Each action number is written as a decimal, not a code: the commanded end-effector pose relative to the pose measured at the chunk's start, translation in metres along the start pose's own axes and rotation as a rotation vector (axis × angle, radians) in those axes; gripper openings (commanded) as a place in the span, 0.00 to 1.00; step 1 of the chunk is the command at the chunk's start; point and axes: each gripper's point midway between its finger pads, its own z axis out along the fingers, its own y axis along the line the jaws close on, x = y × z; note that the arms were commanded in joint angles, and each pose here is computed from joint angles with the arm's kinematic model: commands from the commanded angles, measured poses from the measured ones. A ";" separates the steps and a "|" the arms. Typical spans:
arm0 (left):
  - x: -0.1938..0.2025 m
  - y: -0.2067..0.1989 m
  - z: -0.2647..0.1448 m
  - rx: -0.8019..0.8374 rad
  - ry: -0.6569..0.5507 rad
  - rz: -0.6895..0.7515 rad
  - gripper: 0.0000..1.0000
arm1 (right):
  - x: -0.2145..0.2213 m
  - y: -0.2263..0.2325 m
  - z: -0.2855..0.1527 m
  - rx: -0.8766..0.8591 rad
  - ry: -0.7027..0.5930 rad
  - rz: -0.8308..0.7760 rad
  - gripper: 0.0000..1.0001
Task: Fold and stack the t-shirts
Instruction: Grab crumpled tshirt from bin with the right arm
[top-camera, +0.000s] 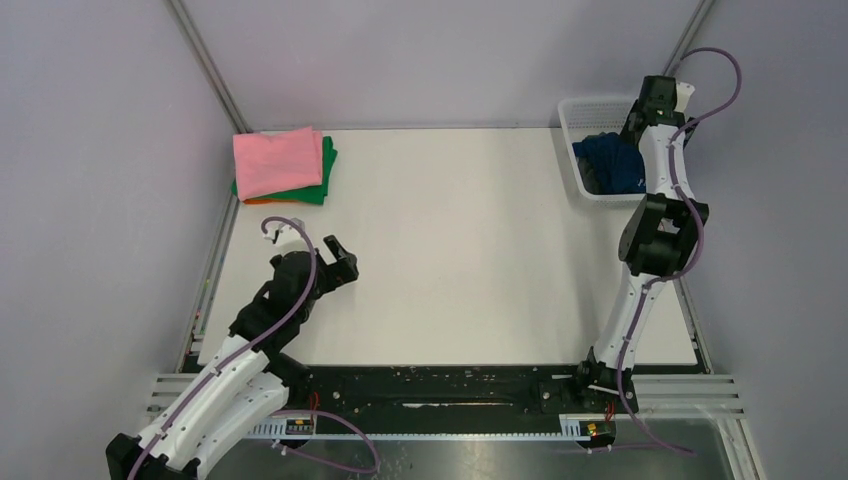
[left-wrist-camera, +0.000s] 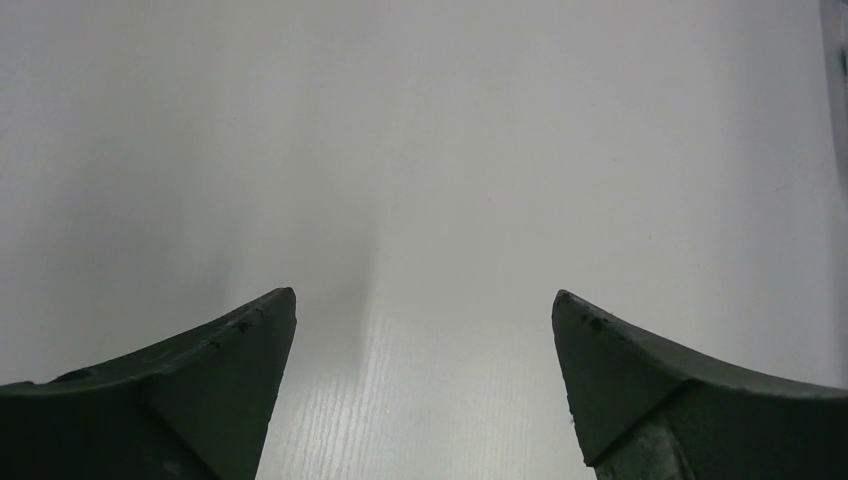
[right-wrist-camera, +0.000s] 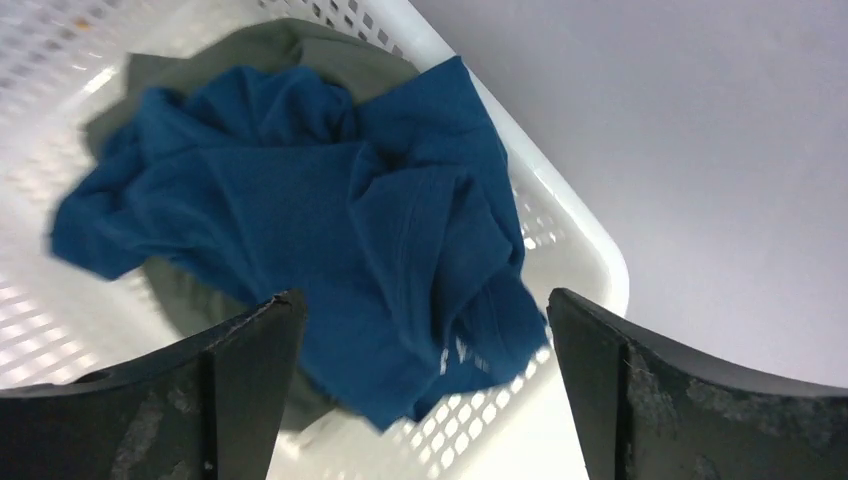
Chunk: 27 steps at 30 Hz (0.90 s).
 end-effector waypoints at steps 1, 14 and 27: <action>-0.028 -0.011 0.000 0.003 -0.074 -0.015 0.99 | 0.011 -0.017 0.036 0.082 0.061 -0.210 0.99; -0.020 -0.009 0.010 -0.028 -0.040 0.005 0.99 | 0.037 -0.008 0.073 -0.063 0.196 -0.161 0.39; -0.026 -0.010 -0.004 0.012 -0.079 -0.030 0.99 | 0.020 -0.001 0.050 -0.233 0.160 -0.071 0.00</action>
